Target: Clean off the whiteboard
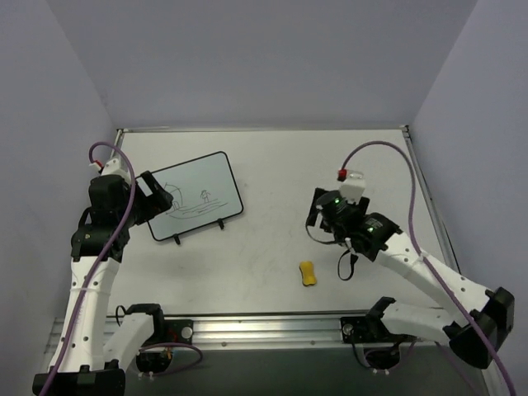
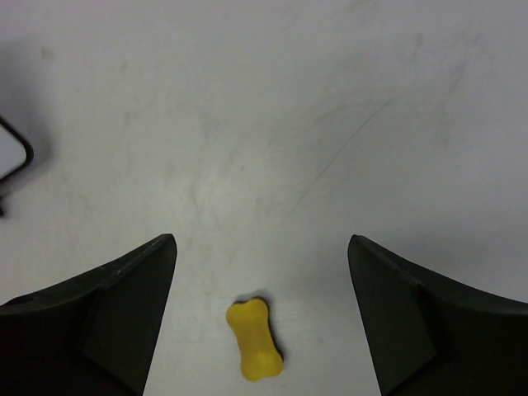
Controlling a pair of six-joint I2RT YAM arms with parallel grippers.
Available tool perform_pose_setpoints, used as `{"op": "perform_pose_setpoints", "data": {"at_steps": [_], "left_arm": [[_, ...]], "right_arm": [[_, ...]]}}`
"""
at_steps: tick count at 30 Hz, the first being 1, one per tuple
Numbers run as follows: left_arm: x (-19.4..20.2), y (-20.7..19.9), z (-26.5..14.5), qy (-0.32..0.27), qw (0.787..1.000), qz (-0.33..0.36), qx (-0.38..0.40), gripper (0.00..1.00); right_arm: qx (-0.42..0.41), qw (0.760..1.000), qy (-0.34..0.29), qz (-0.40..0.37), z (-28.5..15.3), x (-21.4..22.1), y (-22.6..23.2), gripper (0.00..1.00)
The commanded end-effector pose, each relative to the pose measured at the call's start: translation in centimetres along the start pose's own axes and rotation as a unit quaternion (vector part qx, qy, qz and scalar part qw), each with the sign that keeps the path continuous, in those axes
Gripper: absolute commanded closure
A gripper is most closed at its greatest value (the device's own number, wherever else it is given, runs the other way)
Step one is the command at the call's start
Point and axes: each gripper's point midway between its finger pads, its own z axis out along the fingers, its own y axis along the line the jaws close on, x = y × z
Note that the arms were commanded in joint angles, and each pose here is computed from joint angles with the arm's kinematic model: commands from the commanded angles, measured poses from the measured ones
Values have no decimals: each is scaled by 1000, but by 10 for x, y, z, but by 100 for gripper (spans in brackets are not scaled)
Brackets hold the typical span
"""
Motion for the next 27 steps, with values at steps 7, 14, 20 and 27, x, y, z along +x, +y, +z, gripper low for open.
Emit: {"op": "perform_pose_setpoints", "data": {"at_steps": [7, 14, 20, 27], "left_arm": [[-14, -9, -13, -24, 1000, 6, 16, 6], [-15, -7, -13, -26, 1000, 6, 9, 6], [-14, -5, -11, -23, 1000, 6, 5, 6], [-14, -4, -11, -23, 1000, 6, 2, 6]], "right_arm": [[33, 995, 29, -89, -9, 123, 33, 32], [2, 994, 63, -84, -9, 157, 28, 51], [-18, 994, 79, -72, -14, 167, 15, 52], [-32, 993, 93, -72, -10, 181, 16, 46]]}}
